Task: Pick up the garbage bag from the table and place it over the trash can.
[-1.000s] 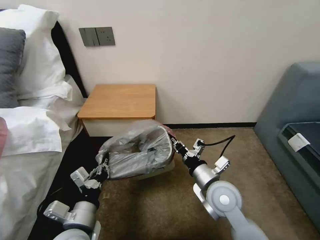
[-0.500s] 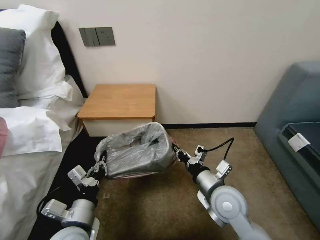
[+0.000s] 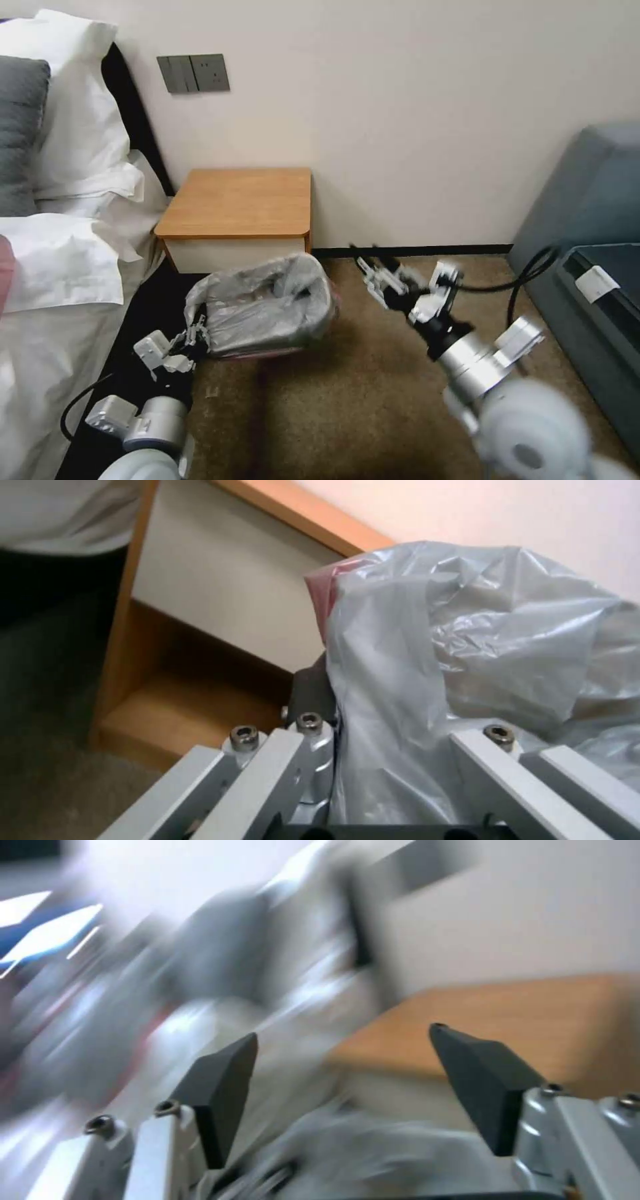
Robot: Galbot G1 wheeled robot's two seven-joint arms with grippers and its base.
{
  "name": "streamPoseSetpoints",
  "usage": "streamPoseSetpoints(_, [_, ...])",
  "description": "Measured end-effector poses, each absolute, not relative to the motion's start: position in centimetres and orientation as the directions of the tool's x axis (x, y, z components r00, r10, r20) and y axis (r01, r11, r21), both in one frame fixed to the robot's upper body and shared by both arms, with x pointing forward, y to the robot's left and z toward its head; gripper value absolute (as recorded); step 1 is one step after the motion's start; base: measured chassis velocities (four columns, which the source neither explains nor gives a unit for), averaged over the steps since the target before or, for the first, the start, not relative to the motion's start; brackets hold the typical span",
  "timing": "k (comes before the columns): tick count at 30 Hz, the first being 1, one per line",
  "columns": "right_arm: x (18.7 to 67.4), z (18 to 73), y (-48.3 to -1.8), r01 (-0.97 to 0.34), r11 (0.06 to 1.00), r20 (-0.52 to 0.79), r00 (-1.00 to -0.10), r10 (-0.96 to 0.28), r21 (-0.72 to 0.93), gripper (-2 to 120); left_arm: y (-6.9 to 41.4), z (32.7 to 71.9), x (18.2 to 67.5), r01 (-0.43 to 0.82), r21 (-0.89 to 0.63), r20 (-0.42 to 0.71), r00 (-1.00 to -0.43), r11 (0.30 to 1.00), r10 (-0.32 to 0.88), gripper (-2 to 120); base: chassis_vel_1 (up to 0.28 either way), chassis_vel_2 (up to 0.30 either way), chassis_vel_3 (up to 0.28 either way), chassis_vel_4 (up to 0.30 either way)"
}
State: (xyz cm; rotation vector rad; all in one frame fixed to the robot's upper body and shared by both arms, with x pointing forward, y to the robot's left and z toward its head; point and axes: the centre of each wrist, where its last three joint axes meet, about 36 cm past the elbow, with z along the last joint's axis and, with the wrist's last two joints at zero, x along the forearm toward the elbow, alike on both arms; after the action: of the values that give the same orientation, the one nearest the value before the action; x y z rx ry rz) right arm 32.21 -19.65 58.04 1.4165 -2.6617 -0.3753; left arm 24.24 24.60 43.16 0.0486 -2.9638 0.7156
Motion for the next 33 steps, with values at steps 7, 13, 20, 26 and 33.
streamPoseSetpoints(7, [36.4, 58.4, -13.4, -0.937, 0.348, 0.218, -0.339, -0.915, 0.001, 43, 24.3, 42.7, 24.2, -0.026, -0.353, 0.079, -0.997, 0.935, 0.002, 8, 0.0, 0.0, 0.0, 0.0])
streamPoseSetpoints(13, [40.2, 57.8, -7.9, -0.934, 0.283, 0.418, -0.352, -0.838, -0.219, 18, 24.3, 43.3, 23.9, -0.019, -0.295, 0.071, -0.997, 0.955, 0.002, 8, 0.0, 0.0, 0.0, 0.0])
streamPoseSetpoints(20, [41.2, 57.3, -4.8, -0.932, 0.226, 0.532, -0.349, -0.772, -0.283, 0, 24.4, 44.0, 23.9, -0.025, -0.276, 0.076, -0.997, 0.961, -0.004, 8, 0.0, 0.0, 0.0, 0.0])
streamPoseSetpoints(26, [41.4, 56.1, -2.9, -0.914, 0.231, 0.549, -0.387, -0.741, -0.333, 0, 24.4, 44.4, 23.7, -0.024, -0.26, 0.068, -0.998, 0.965, -0.006, 8, 0.0, 0.0, 0.0, 0.0])
streamPoseSetpoints(33, [41.6, 53.7, -2.2, -0.905, 0.251, 0.585, -0.415, -0.697, -0.343, 0, 24.0, 45.2, 23.5, -0.011, -0.26, 0.039, -0.999, 0.966, 0.0, 8, 0.0, 0.0, 0.0, 0.0])
